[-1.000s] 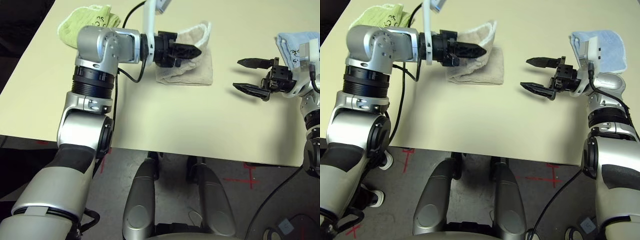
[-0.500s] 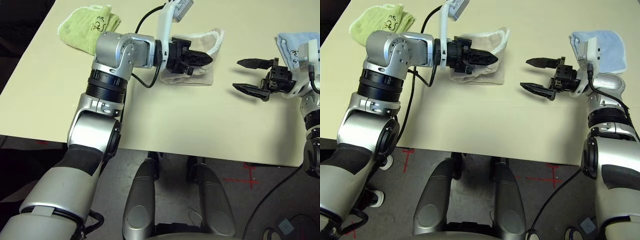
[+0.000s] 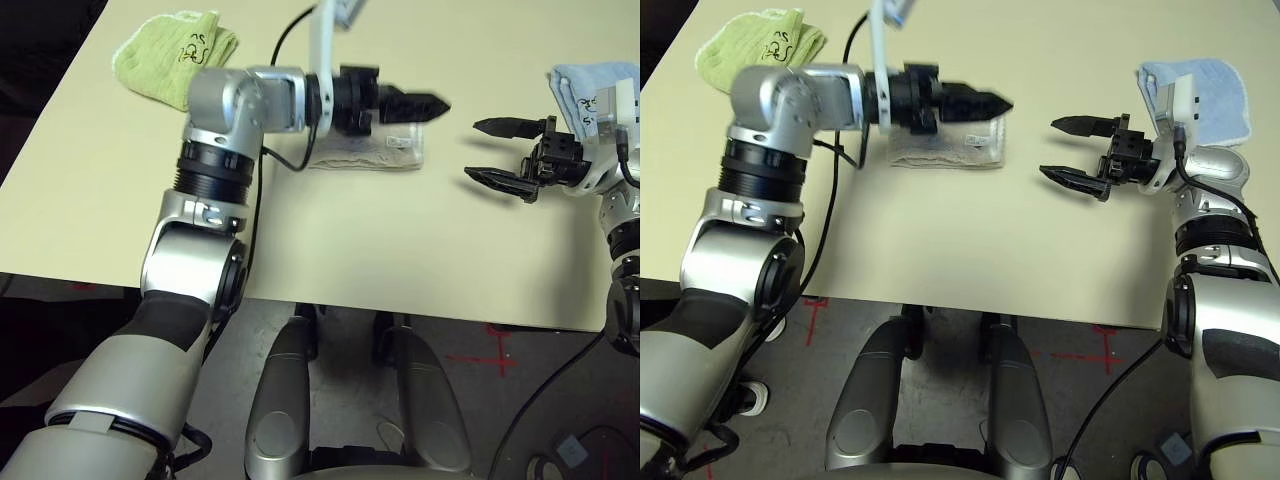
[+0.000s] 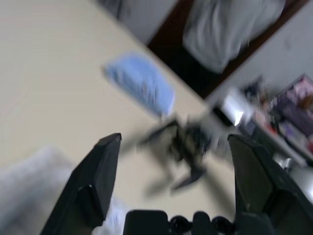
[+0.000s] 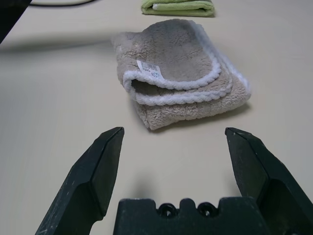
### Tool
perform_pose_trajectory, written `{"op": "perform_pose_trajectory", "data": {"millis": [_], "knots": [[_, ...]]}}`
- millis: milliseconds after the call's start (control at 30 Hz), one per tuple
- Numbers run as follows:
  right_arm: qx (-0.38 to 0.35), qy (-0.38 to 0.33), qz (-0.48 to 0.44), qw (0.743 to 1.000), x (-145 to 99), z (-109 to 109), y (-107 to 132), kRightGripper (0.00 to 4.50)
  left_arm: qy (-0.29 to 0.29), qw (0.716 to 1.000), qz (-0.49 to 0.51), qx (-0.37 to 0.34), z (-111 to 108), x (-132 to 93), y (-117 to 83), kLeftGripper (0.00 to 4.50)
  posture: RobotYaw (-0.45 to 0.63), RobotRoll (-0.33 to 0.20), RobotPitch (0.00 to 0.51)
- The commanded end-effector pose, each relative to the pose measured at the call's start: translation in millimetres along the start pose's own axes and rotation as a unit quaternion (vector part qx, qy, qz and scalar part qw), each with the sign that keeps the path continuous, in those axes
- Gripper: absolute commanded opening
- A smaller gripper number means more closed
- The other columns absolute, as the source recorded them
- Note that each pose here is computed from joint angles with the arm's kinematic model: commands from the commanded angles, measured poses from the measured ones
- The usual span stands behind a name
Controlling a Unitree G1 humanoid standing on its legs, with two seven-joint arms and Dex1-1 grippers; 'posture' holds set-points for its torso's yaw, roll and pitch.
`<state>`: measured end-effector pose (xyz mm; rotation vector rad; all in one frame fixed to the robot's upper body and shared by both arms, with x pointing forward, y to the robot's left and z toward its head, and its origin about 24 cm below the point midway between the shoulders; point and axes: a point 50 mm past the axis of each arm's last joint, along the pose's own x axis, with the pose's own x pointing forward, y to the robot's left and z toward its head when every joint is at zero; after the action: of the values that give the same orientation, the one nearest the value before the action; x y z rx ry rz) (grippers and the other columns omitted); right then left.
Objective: Fold the towel and set it aside.
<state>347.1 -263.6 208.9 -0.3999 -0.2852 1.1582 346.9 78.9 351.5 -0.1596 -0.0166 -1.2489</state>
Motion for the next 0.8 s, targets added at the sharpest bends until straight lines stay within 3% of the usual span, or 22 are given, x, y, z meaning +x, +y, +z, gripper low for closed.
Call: {"op": "perform_pose_trajectory", "data": {"millis": [33,167,267,367,700,800], "knots": [[-0.001,-0.015,0.005,1.000,2.3,4.0,-1.0,4.50,0.014,0.997,0.012,0.073,-9.4,-27.7,16.0,4.46,0.16,0.000,0.352],[0.008,-0.035,0.014,0.999,11.5,9.8,-3.8,4.50,0.075,0.971,-0.005,0.227,-31.2,-67.5,36.1,4.46,0.16,0.000,0.353],[0.010,-0.043,0.025,0.999,18.0,15.2,-5.8,4.50,0.096,0.960,-0.039,0.259,-46.9,-89.6,44.5,4.46,0.16,0.000,0.356],[0.010,-0.044,0.033,0.998,21.7,18.3,-6.6,3.96,0.093,0.953,-0.069,0.278,-57.6,-98.4,48.2,4.50,0.15,0.000,0.357],[0.013,-0.049,0.049,0.997,29.8,22.3,-6.6,0.20,0.093,0.937,-0.102,0.322,-72.0,-104.7,57.9,4.50,0.13,0.000,0.355],[0.014,-0.054,0.056,0.997,33.2,22.6,-5.1,0.05,0.085,0.939,-0.105,0.316,-76.2,-103.3,59.5,4.50,0.13,0.000,0.353]]}}
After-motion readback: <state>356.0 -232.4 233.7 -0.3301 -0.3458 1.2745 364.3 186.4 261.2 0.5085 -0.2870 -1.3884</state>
